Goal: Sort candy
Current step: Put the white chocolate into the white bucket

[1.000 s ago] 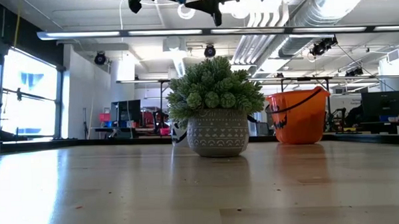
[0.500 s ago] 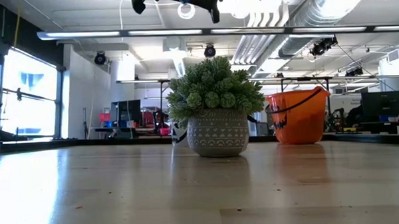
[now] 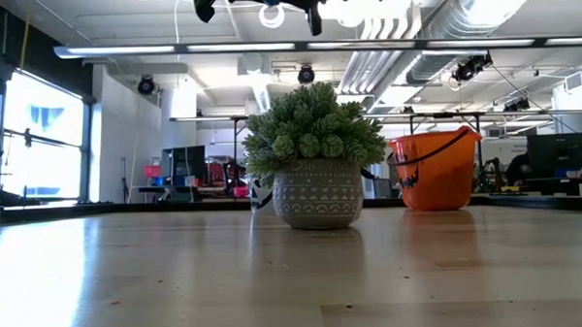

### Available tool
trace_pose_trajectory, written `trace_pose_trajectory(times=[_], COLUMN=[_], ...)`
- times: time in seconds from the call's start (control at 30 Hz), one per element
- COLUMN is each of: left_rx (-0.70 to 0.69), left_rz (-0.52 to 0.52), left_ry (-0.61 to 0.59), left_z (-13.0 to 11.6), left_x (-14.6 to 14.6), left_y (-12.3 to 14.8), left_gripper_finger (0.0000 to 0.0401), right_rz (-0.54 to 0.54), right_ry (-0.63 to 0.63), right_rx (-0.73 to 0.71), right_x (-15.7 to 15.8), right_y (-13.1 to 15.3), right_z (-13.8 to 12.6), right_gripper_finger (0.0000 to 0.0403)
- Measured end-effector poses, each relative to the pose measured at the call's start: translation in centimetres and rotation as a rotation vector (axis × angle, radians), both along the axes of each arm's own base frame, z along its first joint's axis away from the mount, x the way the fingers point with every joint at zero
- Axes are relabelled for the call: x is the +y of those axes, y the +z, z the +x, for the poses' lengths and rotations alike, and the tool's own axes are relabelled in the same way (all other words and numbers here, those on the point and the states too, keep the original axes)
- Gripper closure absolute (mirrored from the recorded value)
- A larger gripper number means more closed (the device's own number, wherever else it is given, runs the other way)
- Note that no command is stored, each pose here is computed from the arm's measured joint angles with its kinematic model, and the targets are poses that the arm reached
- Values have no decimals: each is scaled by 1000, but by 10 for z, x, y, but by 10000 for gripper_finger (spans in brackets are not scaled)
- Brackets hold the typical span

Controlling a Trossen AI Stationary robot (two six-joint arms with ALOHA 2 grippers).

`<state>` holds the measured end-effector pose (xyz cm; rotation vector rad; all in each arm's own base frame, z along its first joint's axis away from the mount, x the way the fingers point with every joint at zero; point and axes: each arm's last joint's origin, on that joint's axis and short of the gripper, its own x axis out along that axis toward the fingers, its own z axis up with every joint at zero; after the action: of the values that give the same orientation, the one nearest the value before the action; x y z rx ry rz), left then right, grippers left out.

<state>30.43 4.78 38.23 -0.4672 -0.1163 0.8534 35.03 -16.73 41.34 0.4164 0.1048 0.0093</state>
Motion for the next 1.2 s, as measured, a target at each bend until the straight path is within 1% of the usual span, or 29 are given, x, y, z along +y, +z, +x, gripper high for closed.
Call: trace_pose_trajectory(times=[0.13, 0.27, 0.5, 0.6, 0.73, 0.87, 0.93, 1.07, 1.2], left_rx=[-14, 15, 23, 58, 91, 123, 130, 141, 153], left_rz=[-18, 6, 10, 45, 97, 119, 119, 118, 119], left_ry=[-21, -47, -77, -81, -85, -84, -83, -75, -49], left_z=[0, 1, 2, -1, -10, -24, -33, -46, -58], left_x=[0, -1, -2, -2, -3, -4, -5, -6, -6], left_y=[0, -1, -1, 1, 9, 17, 21, 26, 31], left_gripper_finger=[385, 354, 302, 289, 284, 284, 284, 284, 284], right_rz=[2, -2, -12, -7, 4, -31, -32, 18, 109], right_ry=[3, 2, -25, -55, -104, -231, -272, -274, -218], right_rx=[6, 5, 4, 15, 62, 209, 280, 390, 463], right_x=[-1, -1, -9, -18, -30, -41, -46, -55, -63], right_y=[-1, -1, 0, -1, -6, -20, -31, -60, -92], right_z=[0, 0, -5, -10, -17, -25, -25, -13, 2], right_gripper_finger=[396, 398, 401, 401, 401, 401, 401, 401, 401])
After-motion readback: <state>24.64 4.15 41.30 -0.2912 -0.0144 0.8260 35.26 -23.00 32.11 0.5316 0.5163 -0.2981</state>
